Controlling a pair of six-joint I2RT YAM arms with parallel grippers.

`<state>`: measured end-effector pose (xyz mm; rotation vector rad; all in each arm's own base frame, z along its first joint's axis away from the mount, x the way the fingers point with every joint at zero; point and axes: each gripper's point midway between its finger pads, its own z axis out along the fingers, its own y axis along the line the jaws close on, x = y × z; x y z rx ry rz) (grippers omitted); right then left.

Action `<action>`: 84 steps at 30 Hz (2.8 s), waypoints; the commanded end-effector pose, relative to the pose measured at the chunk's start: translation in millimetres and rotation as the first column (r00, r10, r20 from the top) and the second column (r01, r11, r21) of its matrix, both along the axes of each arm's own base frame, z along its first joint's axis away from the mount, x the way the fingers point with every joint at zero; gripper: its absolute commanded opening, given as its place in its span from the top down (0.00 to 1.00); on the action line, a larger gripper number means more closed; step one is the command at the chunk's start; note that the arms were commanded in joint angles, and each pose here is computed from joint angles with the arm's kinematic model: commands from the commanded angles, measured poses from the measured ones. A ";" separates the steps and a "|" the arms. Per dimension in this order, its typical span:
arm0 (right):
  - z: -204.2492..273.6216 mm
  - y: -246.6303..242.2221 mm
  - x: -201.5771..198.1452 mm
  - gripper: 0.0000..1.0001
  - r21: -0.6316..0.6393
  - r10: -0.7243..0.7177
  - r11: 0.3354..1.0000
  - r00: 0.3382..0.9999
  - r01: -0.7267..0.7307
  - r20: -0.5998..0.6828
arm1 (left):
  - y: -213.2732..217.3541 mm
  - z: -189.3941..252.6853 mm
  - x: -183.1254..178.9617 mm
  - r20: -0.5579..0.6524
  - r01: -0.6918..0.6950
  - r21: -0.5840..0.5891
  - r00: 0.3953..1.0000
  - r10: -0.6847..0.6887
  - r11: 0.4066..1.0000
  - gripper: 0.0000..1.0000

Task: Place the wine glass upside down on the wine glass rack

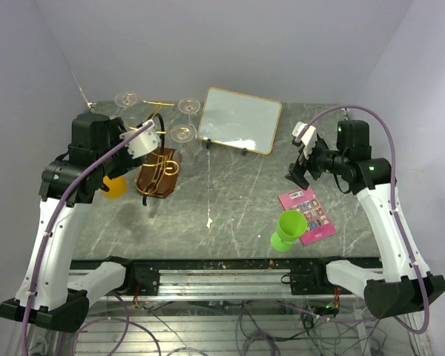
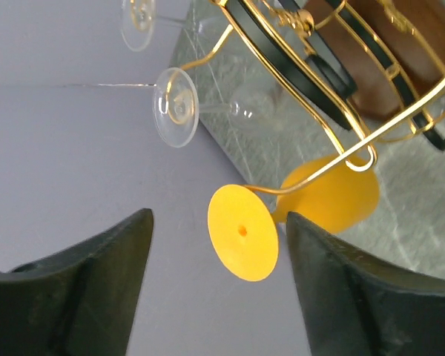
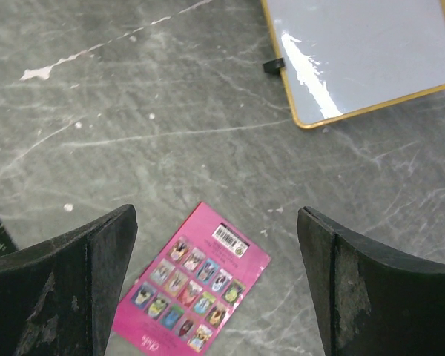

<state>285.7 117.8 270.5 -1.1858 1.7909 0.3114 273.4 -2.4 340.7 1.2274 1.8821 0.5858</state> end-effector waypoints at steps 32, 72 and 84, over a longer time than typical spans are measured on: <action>-105.5 -9.2 -93.9 0.46 -0.249 0.047 0.953 0.897 -0.172 -0.440 | 11.7 36.1 38.2 0.239 -0.213 -0.229 0.933 0.267 0.950 0.01; 115.1 65.1 15.8 1.00 0.099 0.051 0.992 0.970 -0.077 0.239 | -64.5 69.2 46.6 0.154 -0.027 -0.675 0.972 0.177 0.738 0.01; 195.4 95.1 26.9 1.00 0.347 0.024 0.925 0.937 -0.153 0.348 | -148.4 99.4 35.2 0.087 0.114 -0.929 0.992 -0.091 0.351 0.06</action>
